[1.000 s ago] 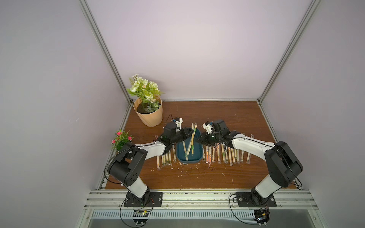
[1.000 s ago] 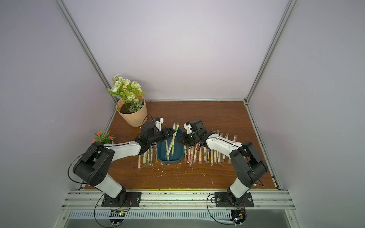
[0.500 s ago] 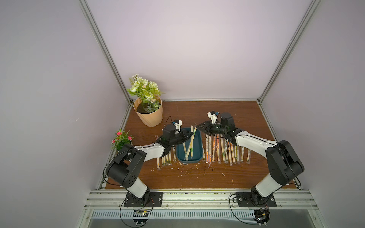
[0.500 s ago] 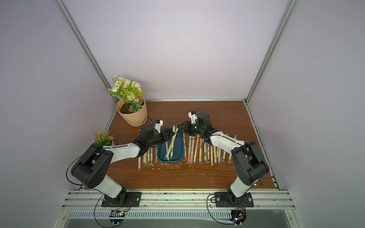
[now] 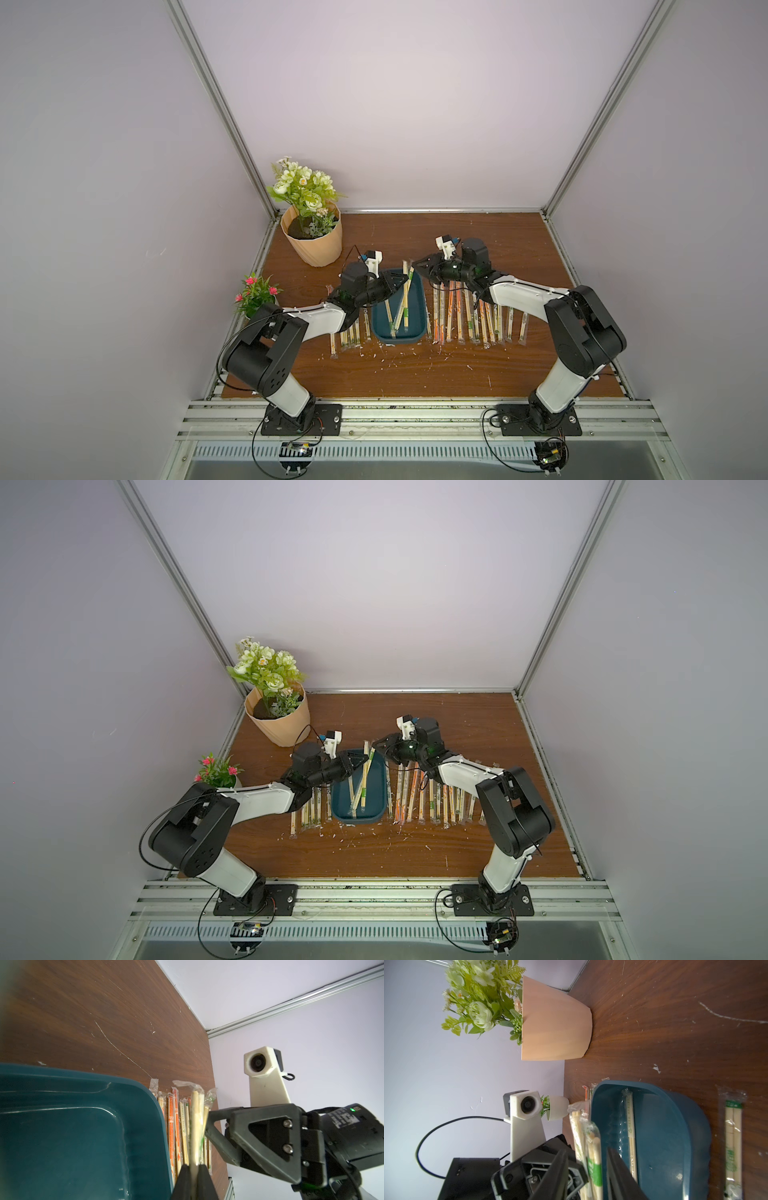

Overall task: Take the paired disposable chopsticks out of the storage box
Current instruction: Adjust the paired disposable chopsticks.

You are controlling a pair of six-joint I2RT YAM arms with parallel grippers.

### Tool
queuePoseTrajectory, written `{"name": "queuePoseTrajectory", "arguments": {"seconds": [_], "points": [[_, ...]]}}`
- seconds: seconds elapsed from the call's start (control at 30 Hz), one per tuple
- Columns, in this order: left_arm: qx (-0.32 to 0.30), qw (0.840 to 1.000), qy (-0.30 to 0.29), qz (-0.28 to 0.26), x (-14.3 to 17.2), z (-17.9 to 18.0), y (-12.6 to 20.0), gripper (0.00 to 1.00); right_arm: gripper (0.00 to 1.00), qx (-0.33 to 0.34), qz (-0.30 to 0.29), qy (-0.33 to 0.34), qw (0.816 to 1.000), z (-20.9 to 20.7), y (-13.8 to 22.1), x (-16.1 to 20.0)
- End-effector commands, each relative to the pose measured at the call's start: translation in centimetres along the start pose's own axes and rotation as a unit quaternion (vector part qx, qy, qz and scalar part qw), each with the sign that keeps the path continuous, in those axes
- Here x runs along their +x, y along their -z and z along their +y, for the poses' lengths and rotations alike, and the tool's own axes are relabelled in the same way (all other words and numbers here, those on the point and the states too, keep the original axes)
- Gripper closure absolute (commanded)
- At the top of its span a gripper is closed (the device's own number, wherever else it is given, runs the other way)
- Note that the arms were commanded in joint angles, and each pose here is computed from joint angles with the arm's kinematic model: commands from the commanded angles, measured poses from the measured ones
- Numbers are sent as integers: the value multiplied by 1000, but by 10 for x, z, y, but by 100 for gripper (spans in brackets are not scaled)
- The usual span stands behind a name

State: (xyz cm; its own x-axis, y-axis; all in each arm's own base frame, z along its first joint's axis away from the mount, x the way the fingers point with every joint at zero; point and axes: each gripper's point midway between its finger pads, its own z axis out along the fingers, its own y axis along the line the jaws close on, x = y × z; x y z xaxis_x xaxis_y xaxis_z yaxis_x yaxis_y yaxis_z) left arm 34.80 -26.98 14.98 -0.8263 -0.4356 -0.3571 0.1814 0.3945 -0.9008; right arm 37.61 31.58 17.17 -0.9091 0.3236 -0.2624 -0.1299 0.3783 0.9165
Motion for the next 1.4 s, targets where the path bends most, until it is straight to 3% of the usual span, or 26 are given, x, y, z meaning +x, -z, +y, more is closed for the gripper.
{"name": "queuePoseTrajectory", "arguments": {"seconds": [0.0,0.7,0.93,1.1,1.37], "points": [[31,999,-8,-12,-7,-18,7,100,63,-36,-4,13,999,21,-3,-8],[35,999,0,-10,-7,-18,3,100,67,-89,7,-4,996,41,-12,-10],[35,999,1,-8,-6,-17,2,99,80,-96,9,-10,995,41,-11,-8],[33,999,2,-9,-7,-16,1,99,100,-98,9,-7,995,42,-10,-7],[-5,1000,-21,-20,-16,-9,6,94,100,-41,-3,11,999,21,-2,-7]]}}
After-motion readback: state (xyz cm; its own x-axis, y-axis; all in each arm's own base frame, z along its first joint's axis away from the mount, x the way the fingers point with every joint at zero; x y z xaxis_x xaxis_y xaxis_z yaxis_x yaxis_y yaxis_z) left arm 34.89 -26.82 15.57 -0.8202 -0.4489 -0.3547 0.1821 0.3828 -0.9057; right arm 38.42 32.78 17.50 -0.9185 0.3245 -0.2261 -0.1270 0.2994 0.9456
